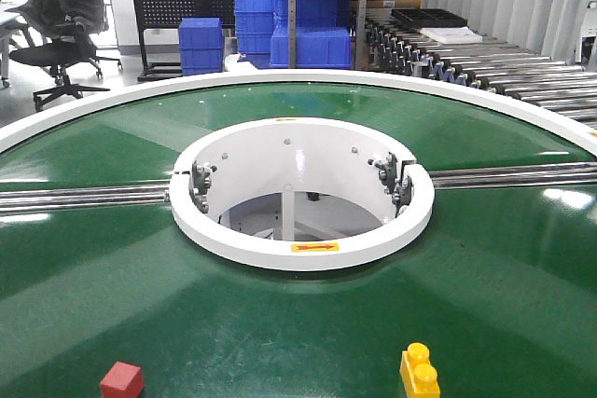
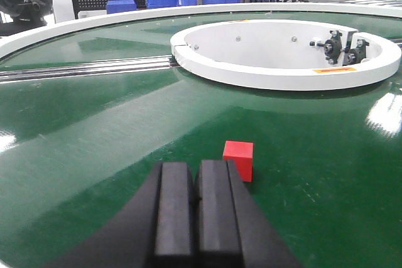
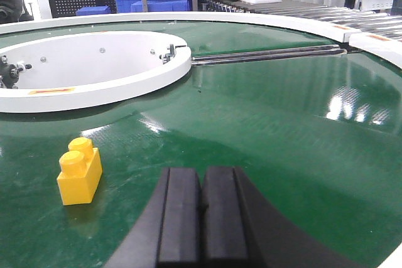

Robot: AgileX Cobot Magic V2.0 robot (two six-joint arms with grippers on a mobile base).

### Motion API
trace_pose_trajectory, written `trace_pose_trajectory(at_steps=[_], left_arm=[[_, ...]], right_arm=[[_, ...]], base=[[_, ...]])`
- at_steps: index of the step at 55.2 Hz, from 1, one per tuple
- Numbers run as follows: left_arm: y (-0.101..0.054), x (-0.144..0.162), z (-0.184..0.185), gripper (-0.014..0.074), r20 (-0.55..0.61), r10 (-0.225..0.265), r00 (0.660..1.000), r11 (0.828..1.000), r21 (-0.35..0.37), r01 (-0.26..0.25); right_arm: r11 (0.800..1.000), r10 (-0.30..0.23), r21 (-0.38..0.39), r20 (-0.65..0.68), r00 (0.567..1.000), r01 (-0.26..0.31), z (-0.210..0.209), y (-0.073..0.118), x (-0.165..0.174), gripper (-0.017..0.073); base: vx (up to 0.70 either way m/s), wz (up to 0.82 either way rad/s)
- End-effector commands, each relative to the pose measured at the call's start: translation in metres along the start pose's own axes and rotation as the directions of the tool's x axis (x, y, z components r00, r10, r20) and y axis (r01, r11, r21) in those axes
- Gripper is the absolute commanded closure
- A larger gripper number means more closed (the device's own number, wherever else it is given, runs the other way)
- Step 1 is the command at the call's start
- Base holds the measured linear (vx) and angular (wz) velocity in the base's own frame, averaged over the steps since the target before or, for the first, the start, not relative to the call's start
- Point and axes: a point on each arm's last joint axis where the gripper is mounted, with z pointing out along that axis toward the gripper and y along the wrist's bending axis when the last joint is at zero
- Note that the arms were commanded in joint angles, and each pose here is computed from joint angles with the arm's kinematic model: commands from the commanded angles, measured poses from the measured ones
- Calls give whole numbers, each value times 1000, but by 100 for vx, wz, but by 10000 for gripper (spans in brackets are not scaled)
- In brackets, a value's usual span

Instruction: Pick red and yellow blocks into blue bin

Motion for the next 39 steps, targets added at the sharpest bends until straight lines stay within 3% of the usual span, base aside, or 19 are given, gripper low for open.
trace_pose_trajectory(at_steps=[1,39], left_arm=[[1,-14,-3,591,119,-6,993,1000,-5,7],[1,-14,-3,591,119,-6,993,1000,-5,7]], right_arm=[[1000,-11,4,86,996,10,-1,0,-6,570],[1000,-11,4,86,996,10,-1,0,-6,570]], base=[[0,0],[0,0]])
